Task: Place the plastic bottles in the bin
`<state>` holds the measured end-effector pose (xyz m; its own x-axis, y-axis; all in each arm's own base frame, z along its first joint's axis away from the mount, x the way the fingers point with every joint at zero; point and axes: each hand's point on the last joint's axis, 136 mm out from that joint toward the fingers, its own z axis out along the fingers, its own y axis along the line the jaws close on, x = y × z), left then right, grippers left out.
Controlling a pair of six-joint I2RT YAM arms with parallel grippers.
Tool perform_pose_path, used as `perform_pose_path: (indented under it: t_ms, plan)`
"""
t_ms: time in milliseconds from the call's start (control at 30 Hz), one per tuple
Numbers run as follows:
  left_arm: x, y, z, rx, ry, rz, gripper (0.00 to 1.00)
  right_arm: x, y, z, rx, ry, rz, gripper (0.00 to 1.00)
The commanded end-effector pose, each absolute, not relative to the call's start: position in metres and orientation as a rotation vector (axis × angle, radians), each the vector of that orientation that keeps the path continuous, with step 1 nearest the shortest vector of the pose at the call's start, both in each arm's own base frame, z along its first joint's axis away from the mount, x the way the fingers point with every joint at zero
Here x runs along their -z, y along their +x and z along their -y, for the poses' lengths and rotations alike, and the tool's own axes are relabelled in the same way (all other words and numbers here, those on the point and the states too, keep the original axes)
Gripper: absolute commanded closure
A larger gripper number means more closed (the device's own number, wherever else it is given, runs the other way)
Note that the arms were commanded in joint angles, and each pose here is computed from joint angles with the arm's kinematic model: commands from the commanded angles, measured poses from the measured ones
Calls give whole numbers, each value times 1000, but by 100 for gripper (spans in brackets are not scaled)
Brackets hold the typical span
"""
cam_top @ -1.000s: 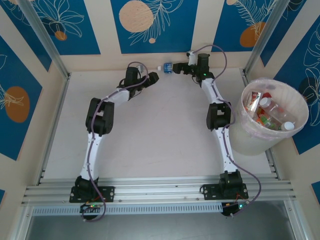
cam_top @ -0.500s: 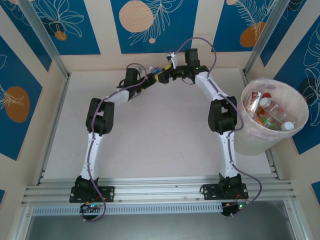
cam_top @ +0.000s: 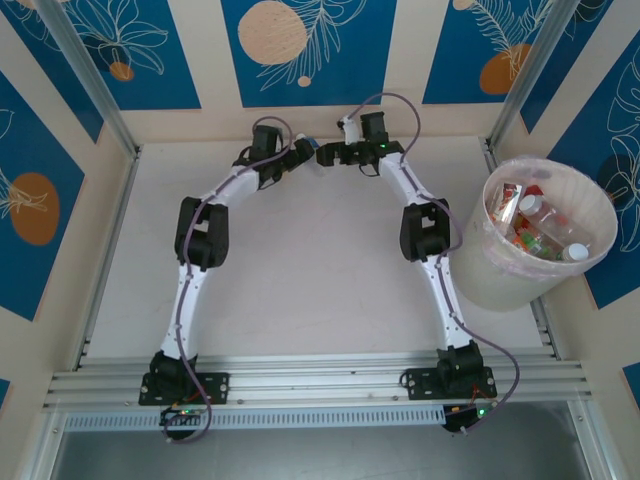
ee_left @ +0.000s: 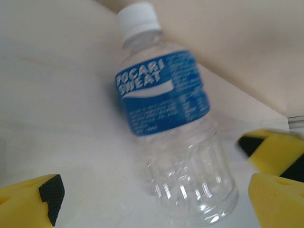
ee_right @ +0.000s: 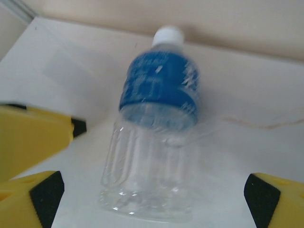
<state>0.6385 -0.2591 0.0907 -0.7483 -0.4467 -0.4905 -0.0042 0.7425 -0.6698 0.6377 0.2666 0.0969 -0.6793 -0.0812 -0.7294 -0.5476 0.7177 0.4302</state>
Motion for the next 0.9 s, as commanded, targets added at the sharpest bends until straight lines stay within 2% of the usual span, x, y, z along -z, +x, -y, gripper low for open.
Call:
perform_pose_path:
  t_ms: [0, 133, 367, 567, 733, 867]
  plan:
    - [-72, 630, 263, 693, -239, -2411, 0, -145, 624, -290, -908, -552, -2124, 0]
    - [-61, 629, 259, 536, -229, -2473, 0, -149, 620, -285, -1042, -497, -2129, 1]
    - [-66, 638, 277, 700, -257, -2427, 0, -122, 617, -284, -1057, -410, -2241, 1]
    - [-67, 641, 272, 767, -308, -2410, 0, -119, 600, -306, -1294, -429, -2226, 1]
    - [-71, 644, 277, 810, -240, -2384, 0, -175, 566, -331, -1498, -686, -2001, 2]
    - [-67, 644, 291, 808, -83, -2356, 0, -210, 558, -323, -1409, -718, -1917, 2]
